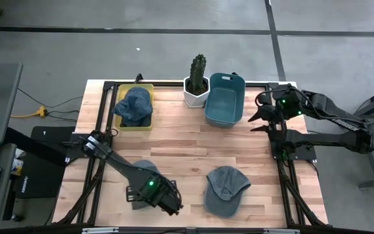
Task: Pick & Place hat
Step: Put the left gray cap into the blue bin
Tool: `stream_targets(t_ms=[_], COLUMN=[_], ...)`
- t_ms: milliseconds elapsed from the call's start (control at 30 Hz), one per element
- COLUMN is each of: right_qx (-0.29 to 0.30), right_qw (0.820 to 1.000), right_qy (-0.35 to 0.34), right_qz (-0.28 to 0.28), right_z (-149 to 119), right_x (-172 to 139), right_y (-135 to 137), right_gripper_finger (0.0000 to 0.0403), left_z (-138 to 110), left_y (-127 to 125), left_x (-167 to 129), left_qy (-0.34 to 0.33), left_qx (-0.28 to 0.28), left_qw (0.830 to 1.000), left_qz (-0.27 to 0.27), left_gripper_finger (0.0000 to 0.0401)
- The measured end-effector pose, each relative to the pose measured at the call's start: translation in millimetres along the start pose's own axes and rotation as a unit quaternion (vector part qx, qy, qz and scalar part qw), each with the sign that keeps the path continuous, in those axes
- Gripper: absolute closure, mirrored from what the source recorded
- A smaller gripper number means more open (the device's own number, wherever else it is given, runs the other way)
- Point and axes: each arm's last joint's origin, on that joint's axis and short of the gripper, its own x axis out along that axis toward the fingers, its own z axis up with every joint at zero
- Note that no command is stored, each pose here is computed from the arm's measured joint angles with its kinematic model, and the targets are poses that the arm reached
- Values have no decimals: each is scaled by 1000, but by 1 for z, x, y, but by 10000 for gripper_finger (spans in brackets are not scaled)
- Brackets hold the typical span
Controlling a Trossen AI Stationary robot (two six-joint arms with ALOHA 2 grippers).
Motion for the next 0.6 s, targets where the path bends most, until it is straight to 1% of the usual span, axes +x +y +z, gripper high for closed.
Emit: stream_targets(t_ms=[133,300,400,600], right_qx=[-1,3,7,8], right_qw=[1000,999,999,999], right_qy=[-6,-12,-16,-18], right_qz=[16,31,43,45], right_z=[0,1,1,1], right_x=[0,0,0,0], right_y=[1,2,2,3], right_gripper_finger=[221,221,221,221], left_z=[3,11,15,20], left_y=[0,-1,-3,-4], left_x=[19,34,36,50], left_qy=[-12,-28,-36,-45], left_qx=[-10,-25,-29,-39], left_qw=[999,997,997,994], left_qz=[41,71,68,87], left_gripper_finger=[176,176,176,176])
